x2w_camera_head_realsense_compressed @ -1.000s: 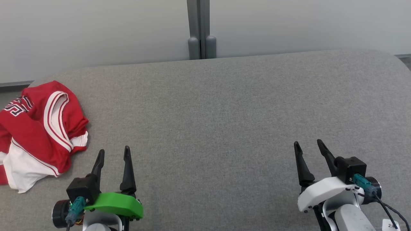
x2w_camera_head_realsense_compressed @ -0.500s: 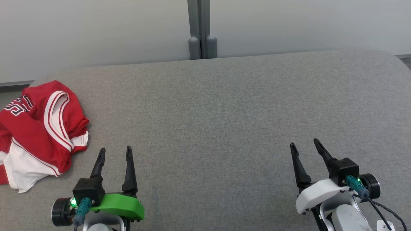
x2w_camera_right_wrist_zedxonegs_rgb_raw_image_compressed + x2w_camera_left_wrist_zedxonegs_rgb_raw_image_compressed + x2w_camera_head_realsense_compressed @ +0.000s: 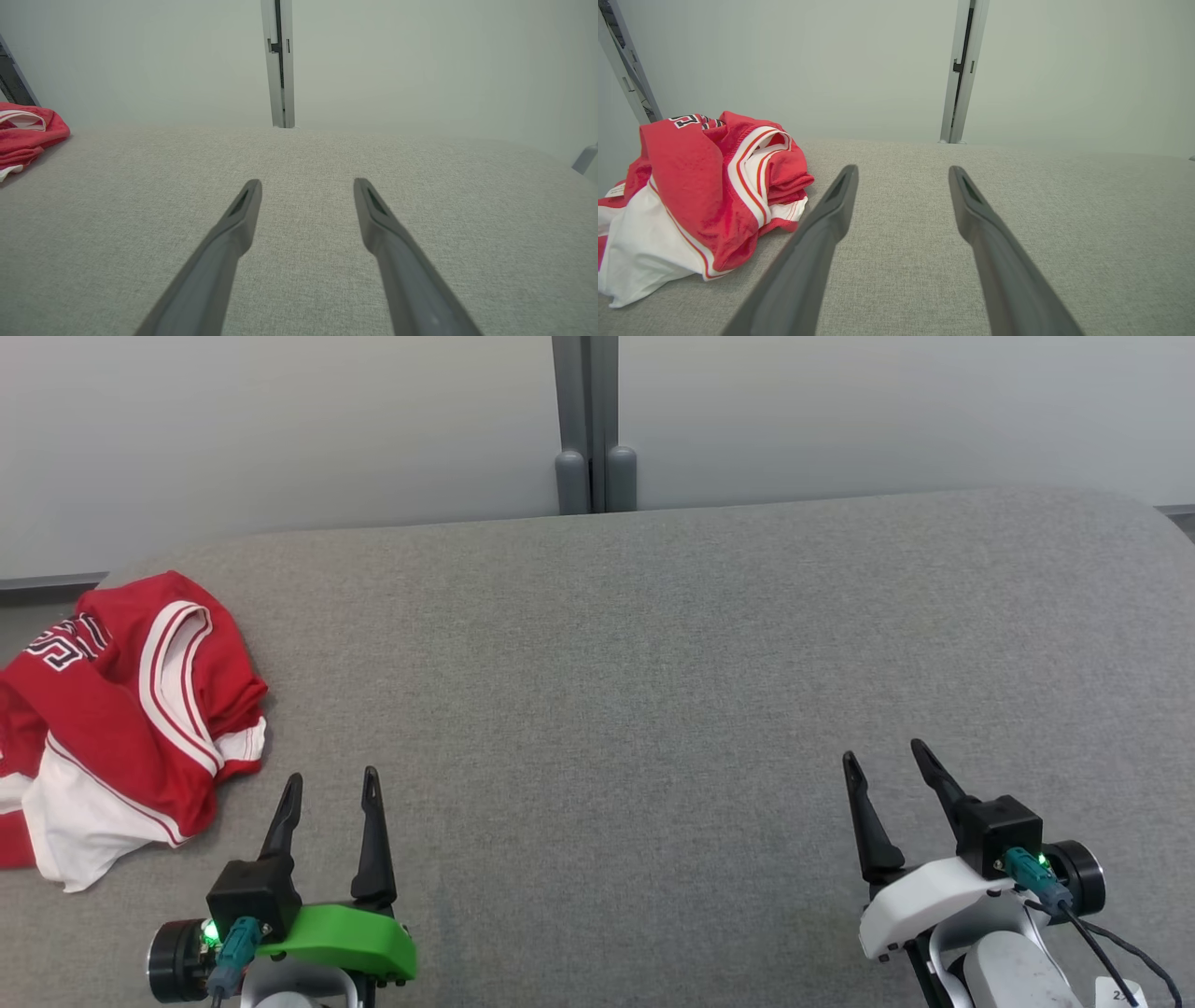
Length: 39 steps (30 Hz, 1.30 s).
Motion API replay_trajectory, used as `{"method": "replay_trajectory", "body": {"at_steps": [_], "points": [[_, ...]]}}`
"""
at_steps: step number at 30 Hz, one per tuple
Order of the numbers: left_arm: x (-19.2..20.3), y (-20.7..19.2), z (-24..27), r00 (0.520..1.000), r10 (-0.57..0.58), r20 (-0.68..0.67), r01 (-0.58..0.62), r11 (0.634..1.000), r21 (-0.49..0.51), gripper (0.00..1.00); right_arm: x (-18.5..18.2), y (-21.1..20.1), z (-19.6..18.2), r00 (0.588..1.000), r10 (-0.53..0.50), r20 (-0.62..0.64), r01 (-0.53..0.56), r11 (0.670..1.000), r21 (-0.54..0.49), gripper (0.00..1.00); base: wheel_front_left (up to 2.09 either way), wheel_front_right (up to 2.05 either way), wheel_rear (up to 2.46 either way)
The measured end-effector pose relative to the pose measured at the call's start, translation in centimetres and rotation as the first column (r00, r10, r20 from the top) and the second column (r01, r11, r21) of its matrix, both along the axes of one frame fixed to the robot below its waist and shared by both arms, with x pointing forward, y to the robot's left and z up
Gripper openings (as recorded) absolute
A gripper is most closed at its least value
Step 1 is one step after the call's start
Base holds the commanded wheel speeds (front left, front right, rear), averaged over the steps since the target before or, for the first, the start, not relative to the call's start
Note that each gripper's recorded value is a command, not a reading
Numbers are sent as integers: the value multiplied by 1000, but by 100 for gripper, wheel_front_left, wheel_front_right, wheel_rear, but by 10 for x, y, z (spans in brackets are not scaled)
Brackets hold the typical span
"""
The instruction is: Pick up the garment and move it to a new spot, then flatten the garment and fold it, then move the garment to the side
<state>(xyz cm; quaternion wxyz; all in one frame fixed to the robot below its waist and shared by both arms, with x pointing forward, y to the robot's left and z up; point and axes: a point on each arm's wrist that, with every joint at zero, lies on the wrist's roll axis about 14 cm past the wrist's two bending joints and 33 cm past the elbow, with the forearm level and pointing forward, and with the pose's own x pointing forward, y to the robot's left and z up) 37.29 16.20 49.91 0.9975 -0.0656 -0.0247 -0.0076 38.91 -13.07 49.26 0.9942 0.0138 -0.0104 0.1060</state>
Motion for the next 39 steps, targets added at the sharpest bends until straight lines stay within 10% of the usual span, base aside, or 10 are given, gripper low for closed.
{"method": "replay_trajectory", "body": {"at_steps": [18,39], "points": [[-41,73,-3,974,226,-10,-225,974,17,100,16,72,5,980,201,17,-200,980,-7,100,0,0,0],[-137,169,-13,818,574,-45,-574,819,13,100,16,192,1,865,502,8,-502,865,13,100,0,0,0]]}}
